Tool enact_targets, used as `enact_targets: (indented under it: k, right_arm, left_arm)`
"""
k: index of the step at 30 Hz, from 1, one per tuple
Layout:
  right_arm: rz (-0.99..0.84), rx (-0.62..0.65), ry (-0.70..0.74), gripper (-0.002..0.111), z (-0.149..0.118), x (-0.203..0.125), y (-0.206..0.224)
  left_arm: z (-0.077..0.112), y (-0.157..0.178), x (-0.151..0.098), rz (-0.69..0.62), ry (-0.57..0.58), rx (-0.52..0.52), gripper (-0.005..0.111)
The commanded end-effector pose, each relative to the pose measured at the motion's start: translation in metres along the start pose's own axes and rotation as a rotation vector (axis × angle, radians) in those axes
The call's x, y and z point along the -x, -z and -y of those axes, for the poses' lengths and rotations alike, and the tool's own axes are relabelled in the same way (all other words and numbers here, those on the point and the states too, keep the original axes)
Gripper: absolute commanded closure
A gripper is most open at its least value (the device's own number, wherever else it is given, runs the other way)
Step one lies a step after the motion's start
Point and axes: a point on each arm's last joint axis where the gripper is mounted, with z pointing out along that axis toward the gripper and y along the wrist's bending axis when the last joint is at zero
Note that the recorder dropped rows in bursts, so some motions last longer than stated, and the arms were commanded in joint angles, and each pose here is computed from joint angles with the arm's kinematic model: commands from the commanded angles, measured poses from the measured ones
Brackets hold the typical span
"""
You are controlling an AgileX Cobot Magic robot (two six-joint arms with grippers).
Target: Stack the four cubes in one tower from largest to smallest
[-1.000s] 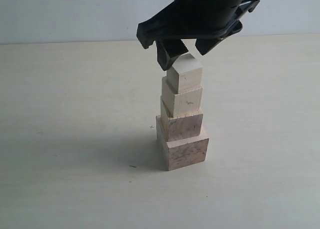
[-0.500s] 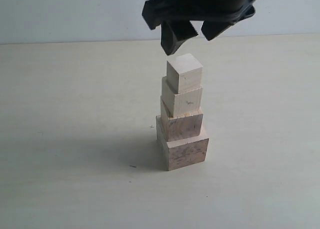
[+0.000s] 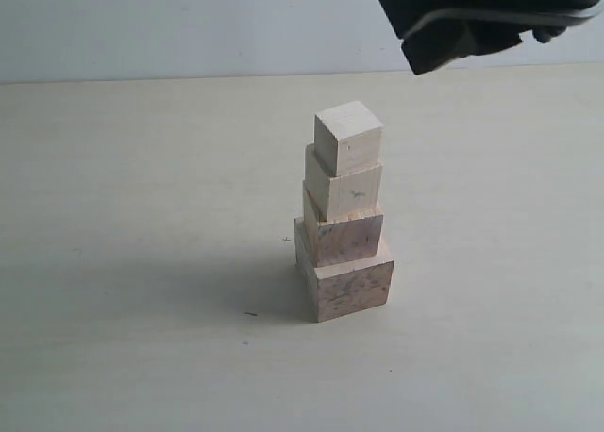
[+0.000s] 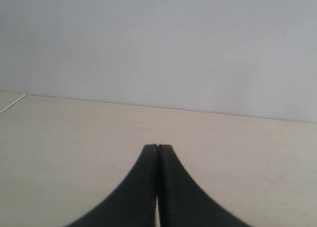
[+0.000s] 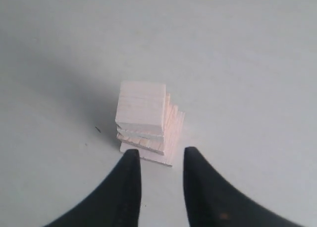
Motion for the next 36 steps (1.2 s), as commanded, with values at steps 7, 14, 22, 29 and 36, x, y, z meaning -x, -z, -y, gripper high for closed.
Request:
enact_targets:
  k: [7, 14, 22, 29, 36]
  right_arm:
    - [0.007, 0.029, -0.011, 0.108, -0.001, -0.026, -0.025]
    - [0.018, 0.029, -0.007, 0.108, -0.001, -0.026, -0.026]
    - [0.028, 0.024, 0.006, 0.108, 0.000, -0.025, -0.027]
    - [0.013, 0.022, 0.008, 0.108, -0.001, -0.022, -0.038]
    - [-0.016, 0.088, 0.004, 0.108, -0.008, -0.023, -0.042]
  left_arm:
    - [0.000, 0.000, -0.001, 0.003, 0.007, -0.008, 0.107]
    - [0.000, 0.000, -0.001, 0.003, 0.007, -0.008, 0.107]
    - [0.000, 0.000, -0.001, 0.003, 0.007, -0.008, 0.107]
    - [0.000, 0.000, -0.001, 0.003, 0.007, -0.008, 0.107]
    - [0.000, 0.000, -0.001, 0.003, 0.007, -0.008, 0.107]
